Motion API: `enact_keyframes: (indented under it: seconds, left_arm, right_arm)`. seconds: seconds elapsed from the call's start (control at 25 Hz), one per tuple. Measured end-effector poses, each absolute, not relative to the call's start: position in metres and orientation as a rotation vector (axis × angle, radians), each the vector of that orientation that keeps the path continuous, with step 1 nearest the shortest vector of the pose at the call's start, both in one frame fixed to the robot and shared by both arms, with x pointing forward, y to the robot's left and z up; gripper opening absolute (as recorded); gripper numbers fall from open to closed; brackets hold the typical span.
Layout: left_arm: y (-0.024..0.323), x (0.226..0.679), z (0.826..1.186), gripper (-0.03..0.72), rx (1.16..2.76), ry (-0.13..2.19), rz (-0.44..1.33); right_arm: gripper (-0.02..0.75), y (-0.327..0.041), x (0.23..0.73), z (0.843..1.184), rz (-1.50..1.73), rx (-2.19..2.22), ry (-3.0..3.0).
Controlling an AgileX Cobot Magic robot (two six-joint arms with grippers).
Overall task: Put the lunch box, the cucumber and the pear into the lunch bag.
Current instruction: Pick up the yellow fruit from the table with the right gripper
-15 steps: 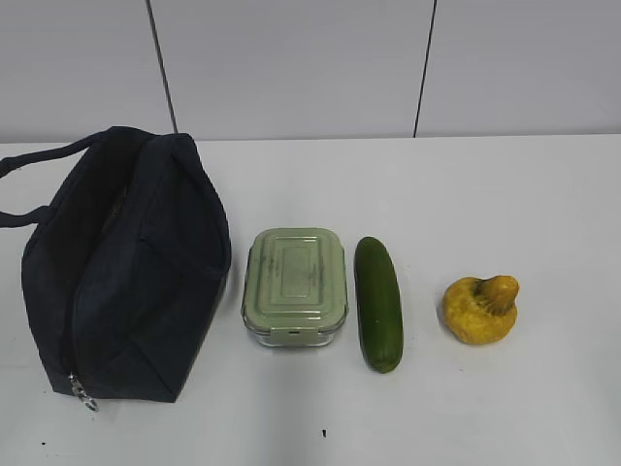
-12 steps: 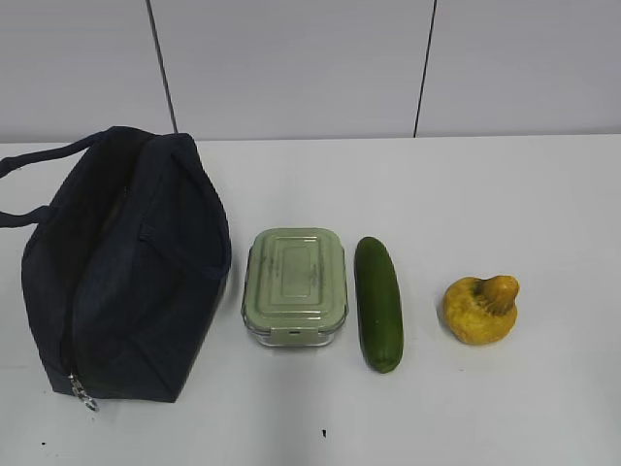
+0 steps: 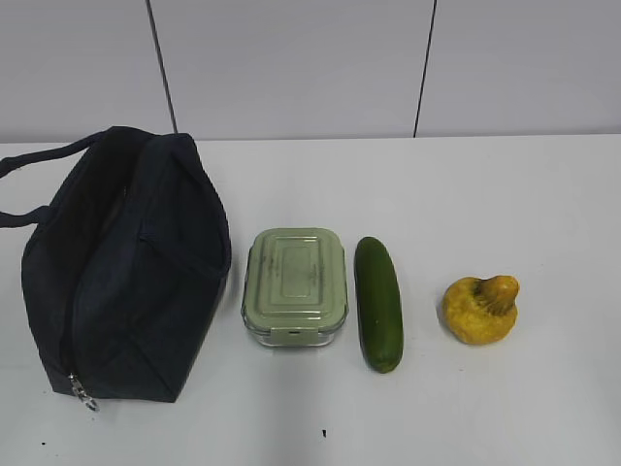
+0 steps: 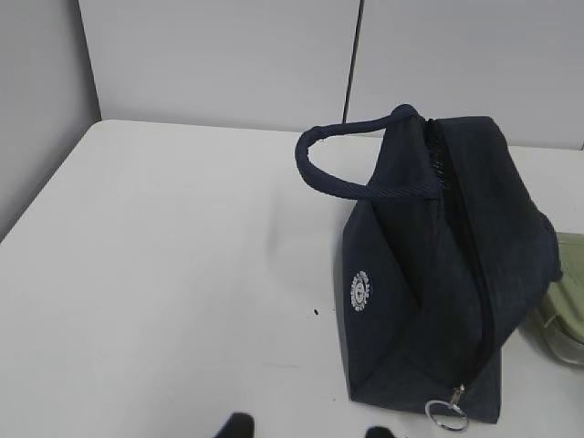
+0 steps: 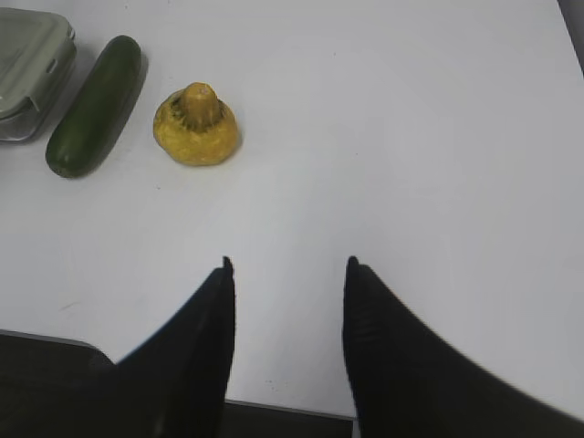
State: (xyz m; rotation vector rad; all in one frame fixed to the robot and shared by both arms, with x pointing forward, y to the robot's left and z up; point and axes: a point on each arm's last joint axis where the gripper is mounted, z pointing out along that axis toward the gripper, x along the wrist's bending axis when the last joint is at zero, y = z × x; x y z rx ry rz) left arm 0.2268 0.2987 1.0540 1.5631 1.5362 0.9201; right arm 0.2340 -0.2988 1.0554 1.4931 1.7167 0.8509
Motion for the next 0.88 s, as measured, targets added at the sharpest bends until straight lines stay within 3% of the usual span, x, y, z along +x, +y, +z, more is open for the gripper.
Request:
enact_keyframes:
  seconds: [0.32, 0.68, 0.88]
  left_arm:
    - [0.299, 0.227, 1.054, 0.237, 1.563, 1.536, 0.92]
    - [0.299, 0.227, 1.054, 0.237, 1.563, 1.536, 0.92]
    - [0.299, 0.227, 1.054, 0.237, 1.563, 1.536, 0.92]
  right_arm:
    - [0.42, -0.294, 0.276, 1.089, 0.822, 1.556, 1.812]
    - [0.431, -0.278, 0.353, 1.138, 0.861, 1.567, 2.013]
    - [0.431, -0.272, 0.409, 1.142, 0.79, 1.68, 2.157]
